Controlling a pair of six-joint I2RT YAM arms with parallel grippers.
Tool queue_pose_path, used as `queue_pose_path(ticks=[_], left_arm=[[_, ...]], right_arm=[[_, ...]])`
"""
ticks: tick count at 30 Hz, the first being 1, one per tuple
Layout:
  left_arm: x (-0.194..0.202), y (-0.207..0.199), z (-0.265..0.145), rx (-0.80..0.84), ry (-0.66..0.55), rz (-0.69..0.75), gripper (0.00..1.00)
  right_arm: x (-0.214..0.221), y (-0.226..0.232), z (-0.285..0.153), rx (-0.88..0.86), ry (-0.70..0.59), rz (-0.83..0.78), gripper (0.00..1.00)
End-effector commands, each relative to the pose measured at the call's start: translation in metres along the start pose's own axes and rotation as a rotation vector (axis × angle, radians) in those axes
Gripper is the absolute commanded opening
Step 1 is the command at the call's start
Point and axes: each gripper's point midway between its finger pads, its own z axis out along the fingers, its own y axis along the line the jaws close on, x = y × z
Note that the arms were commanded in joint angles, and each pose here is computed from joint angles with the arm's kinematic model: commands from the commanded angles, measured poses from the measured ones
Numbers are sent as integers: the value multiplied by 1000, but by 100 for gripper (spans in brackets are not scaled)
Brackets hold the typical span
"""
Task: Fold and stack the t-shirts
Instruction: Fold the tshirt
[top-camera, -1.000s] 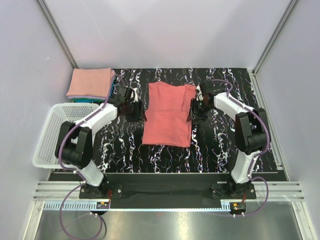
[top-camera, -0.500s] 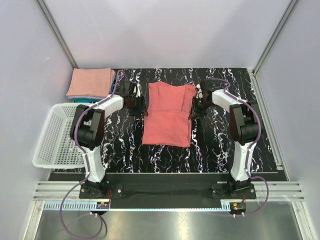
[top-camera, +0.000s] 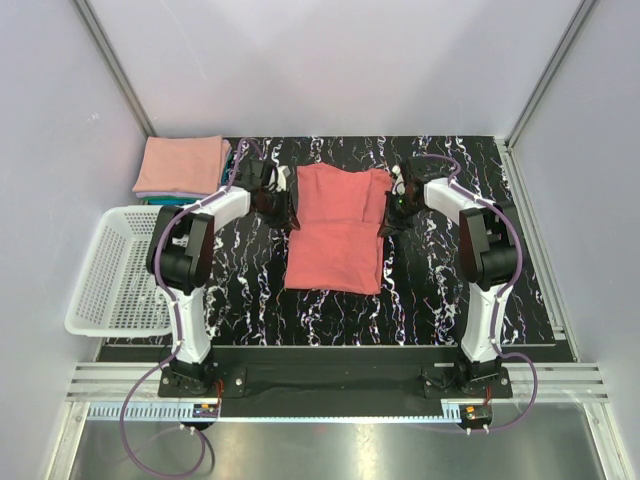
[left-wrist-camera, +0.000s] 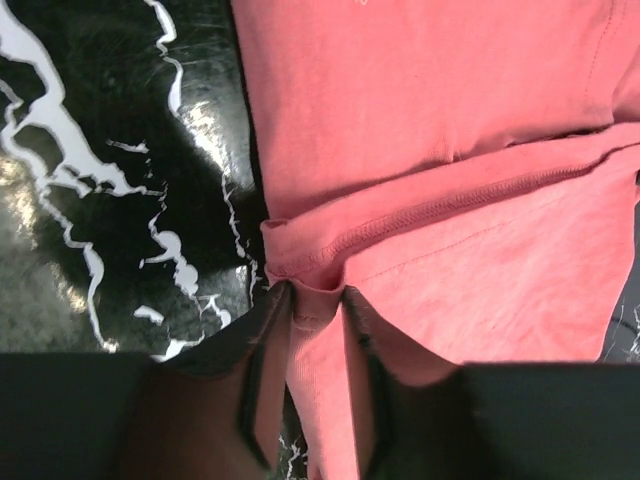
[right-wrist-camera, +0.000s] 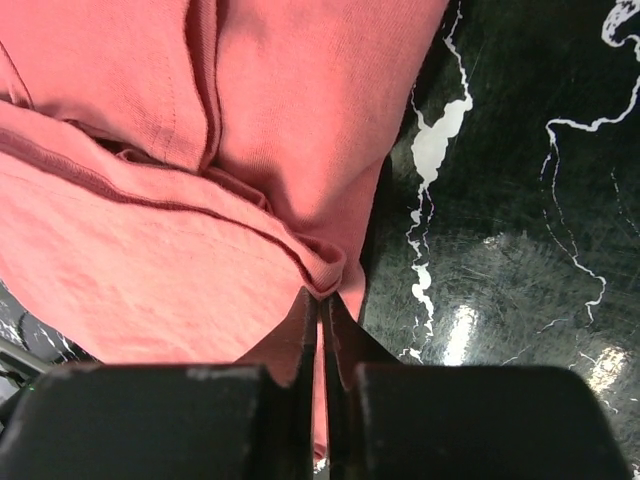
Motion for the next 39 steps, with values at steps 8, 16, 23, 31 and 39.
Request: queue_pose_path(ticks=[8, 16, 23, 31, 39], left_arm=[[-34, -36, -20, 127, -101, 63, 0], [-44, -44, -17, 175, -141, 48, 9], [-49, -21, -18, 36, -139, 46, 15], [-66, -1, -46, -162, -177, 40, 40], [-17, -63, -64, 68, -162, 76, 41]], right_arm=[[-18, 9, -32, 2, -110, -45, 0], [-20, -1, -32, 49, -141, -33, 9], [-35, 4, -50, 88, -143, -33, 38], [13, 64, -87, -210, -39, 22, 29], [90, 56, -53, -325, 113, 91, 27]])
